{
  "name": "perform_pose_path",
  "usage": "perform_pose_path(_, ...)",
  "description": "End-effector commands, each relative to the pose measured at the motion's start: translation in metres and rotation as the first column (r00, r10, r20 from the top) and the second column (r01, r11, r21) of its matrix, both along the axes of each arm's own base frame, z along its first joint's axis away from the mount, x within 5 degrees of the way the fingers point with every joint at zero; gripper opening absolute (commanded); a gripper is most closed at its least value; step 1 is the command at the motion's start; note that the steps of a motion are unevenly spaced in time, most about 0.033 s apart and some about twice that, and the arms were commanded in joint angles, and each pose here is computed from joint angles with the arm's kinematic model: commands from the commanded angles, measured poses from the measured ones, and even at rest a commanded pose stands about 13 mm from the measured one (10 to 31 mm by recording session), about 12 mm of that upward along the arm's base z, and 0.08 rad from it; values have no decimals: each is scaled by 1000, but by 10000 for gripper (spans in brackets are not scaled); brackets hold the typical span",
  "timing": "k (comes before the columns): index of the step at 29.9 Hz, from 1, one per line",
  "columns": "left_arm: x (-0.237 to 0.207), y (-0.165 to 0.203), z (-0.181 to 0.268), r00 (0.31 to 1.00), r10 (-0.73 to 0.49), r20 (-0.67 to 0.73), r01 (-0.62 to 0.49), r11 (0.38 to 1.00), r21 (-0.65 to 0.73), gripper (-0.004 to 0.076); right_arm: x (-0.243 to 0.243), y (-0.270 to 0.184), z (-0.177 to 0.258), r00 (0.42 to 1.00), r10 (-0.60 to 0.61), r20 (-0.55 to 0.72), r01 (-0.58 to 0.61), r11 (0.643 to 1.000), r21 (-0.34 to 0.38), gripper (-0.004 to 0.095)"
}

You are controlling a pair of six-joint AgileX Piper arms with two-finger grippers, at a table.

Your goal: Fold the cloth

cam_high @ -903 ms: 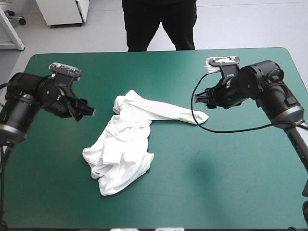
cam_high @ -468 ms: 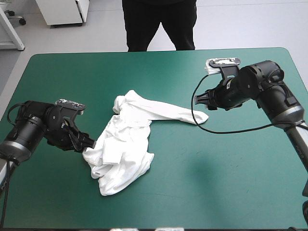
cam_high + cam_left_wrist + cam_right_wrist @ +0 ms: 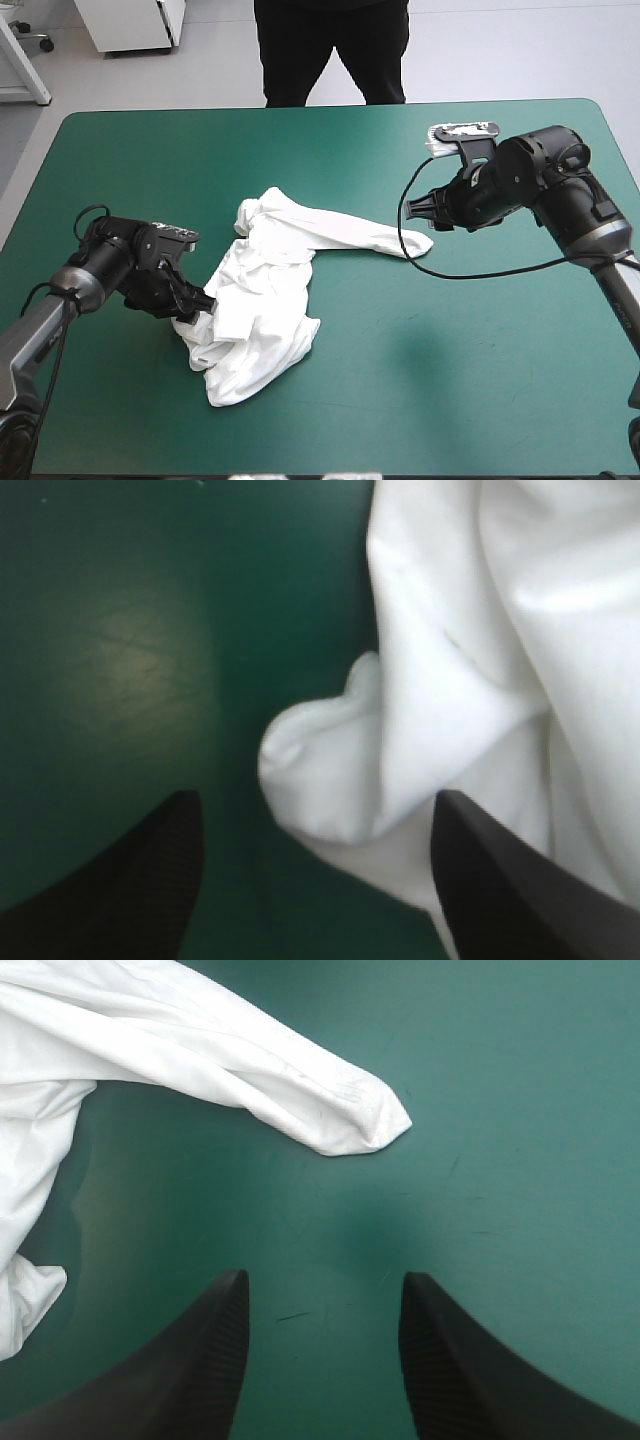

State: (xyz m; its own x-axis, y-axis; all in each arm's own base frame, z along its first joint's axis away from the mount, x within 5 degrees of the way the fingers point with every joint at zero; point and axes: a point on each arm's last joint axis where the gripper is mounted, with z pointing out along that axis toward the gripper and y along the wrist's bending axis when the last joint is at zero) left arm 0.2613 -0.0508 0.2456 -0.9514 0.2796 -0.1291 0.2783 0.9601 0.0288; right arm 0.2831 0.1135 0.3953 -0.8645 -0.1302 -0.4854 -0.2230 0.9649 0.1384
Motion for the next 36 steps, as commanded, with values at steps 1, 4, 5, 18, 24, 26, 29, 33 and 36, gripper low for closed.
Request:
perform_pose_path(1, 10, -4, -4, 1000, 16, 16, -15, 1000, -24, 477, -8, -6, 22, 995, -6, 95, 4, 1000, 28, 441)
perform_pose_path(4, 18, -6, -20, 1000, 21, -21, -22, 999, -27, 476, -8, -6, 22, 996, -6, 90, 4, 1000, 26, 441)
perform_pose_path(5, 21, -7, -26, 999, 21, -33, -22, 999, -25, 475, -8, -6, 22, 996, -6, 89, 4, 1000, 26, 441)
perform_pose_path(18, 25, -7, -34, 999, 12, -41, -13, 1000, -17, -1, -4, -4, 19, 996, -3, 84, 1, 1000, 21, 442)
perform_pose_path(24, 24, -7, -30, 999, 12, -31, -13, 1000, -19, -9, 18, 4, -1, 997, 33, 65, -32, 999, -10, 580)
perform_pose_path(26, 23, -7, -30, 999, 12, -35, -13, 1000, -18, -9, 27, 8, -13, 999, 28, 34, -28, 1000, -13, 593)
perform_pose_path(29, 23, -7, -30, 999, 12, -39, -13, 1000, -18, -9, 44, 13, -37, 999, 13, -33, -14, 1000, -28, 593)
perform_pose_path(33, 22, -7, -30, 999, 13, -47, -14, 1000, -17, -9, 67, 10, -62, 997, -32, -66, 29, 999, -33, 593)
perform_pose_path(36, 22, -7, -30, 999, 11, -47, -11, 1000, -17, -9, 80, 4, -76, 995, -66, -80, 63, 997, -35, 593)
